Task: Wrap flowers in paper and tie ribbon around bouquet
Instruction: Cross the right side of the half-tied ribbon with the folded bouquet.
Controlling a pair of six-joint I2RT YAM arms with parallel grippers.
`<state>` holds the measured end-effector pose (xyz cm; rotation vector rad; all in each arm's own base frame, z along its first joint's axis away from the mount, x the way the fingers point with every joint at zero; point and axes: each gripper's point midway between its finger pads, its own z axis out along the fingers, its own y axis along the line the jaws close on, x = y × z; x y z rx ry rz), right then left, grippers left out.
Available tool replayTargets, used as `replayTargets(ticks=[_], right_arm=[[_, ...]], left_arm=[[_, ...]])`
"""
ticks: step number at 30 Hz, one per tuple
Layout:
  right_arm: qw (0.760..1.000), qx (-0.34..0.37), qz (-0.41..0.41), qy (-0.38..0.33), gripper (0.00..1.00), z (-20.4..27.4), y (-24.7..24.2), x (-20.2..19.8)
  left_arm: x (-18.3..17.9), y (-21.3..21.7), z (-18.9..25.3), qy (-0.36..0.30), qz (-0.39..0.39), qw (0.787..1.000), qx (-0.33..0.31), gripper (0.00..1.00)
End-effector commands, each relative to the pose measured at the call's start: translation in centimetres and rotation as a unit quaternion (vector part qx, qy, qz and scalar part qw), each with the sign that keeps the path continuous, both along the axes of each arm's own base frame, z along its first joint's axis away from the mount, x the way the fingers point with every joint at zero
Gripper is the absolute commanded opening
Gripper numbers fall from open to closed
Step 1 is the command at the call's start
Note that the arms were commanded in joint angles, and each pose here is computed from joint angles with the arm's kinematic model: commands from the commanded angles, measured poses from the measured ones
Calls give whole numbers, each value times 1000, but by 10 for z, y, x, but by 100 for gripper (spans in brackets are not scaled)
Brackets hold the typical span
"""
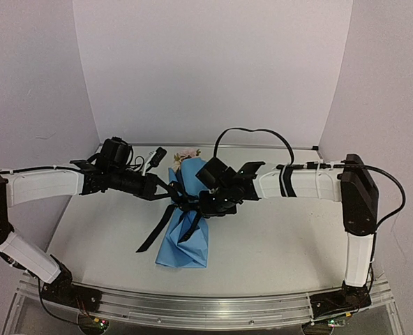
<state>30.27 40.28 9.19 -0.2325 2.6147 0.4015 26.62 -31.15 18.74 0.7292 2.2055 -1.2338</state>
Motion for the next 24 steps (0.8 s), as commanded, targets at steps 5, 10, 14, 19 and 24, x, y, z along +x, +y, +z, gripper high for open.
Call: replayTargets(ticks=[5, 10, 14, 19, 24], right_arm=[[999, 39, 24, -25, 1, 47, 23, -7], [997, 44, 58, -2, 1, 38, 37, -19], [995, 47, 83, 14, 1, 30, 47, -27], [993, 50, 106, 32, 2, 21, 54, -34], [992, 43, 111, 38, 4, 14, 52, -37]], left_arm=[[-4, 3, 12, -18, 5, 1000, -10, 0], [-5, 7, 8, -13, 15, 1000, -8, 0], [-5, 9, 6, -8, 25, 1000, -10, 0], [-3, 10, 1, -2, 38, 999, -9, 0], [-1, 12, -1, -1, 51, 999, -6, 0]])
